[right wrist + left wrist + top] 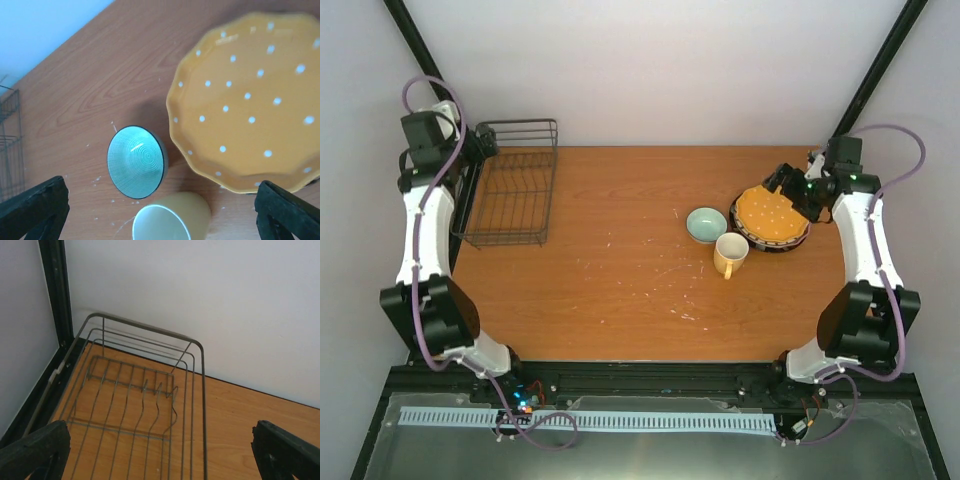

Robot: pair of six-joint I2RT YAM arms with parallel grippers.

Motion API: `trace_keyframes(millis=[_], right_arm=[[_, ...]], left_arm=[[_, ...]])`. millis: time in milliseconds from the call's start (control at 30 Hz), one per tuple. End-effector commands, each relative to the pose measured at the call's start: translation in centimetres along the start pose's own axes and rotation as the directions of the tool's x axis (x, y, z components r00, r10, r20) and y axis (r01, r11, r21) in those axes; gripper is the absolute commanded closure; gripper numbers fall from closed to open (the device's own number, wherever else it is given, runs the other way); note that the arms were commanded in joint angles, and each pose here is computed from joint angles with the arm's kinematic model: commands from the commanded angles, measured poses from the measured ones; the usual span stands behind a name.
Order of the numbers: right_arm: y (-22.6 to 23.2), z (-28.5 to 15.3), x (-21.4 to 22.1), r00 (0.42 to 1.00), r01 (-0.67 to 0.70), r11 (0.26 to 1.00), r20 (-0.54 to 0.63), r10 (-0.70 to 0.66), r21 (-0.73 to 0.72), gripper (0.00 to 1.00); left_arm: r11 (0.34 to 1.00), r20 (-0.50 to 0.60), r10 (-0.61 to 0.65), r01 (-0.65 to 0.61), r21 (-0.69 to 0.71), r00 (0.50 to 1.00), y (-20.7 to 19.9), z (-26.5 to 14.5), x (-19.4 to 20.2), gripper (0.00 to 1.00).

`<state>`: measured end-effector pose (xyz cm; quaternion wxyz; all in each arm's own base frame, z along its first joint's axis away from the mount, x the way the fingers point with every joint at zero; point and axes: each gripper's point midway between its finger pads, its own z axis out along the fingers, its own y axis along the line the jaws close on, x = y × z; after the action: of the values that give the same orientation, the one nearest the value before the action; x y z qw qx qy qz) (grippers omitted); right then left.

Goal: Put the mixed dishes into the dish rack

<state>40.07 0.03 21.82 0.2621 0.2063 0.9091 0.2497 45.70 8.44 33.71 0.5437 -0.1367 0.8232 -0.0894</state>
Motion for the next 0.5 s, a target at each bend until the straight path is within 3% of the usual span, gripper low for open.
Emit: trace_keyframes(millis=[0, 67, 100, 200, 300, 400, 467], right_arm=[[5.3, -8.3, -2.4, 0.915, 0.283, 0.943, 0.244, -0.320, 0.175, 0.00], [6.9, -11.5, -2.6, 0.832, 0.349, 0.890, 0.340, -0.438, 0.293, 0.00], [7.0, -12.5, -2.7, 0.815, 0.328, 0.896, 0.390, -0.429, 0.300, 0.00], [7.8, -12.4, -1.9, 0.821, 0.321, 0.930, 0.437, -0.367, 0.178, 0.00], [10.1, -9.1, 0.6, 0.877, 0.401, 0.916, 0.281, -0.390, 0.017, 0.01], [10.8, -5.9, 2.9, 0.868, 0.475, 0.875, 0.113, -0.483, 0.093, 0.01], [11.3, -4.9, 3.9, 0.865, 0.490, 0.867, 0.072, -0.496, 0.085, 0.00]], left_arm=[[0.997, -0.071, 0.077, -0.079, -0.022, 0.994, 0.4, 1.2, -1.6, 0.00], [0.998, -0.055, 0.057, -0.055, 0.026, 0.997, -0.5, 1.6, -2.6, 0.00], [0.997, -0.057, 0.045, -0.041, 0.066, 0.997, -1.2, 1.9, -2.7, 0.00], [0.992, -0.124, 0.030, -0.014, 0.128, 0.992, -1.9, 3.2, -1.5, 0.00], [1.000, -0.236, -0.001, 0.004, 0.012, 0.972, 0.7, 5.1, 1.0, 0.03], [0.999, -0.298, 0.032, -0.036, -0.009, 0.954, 1.8, 7.0, 2.5, 0.11], [0.997, -0.328, 0.068, -0.078, -0.015, 0.942, 1.7, 7.9, 3.7, 0.15]])
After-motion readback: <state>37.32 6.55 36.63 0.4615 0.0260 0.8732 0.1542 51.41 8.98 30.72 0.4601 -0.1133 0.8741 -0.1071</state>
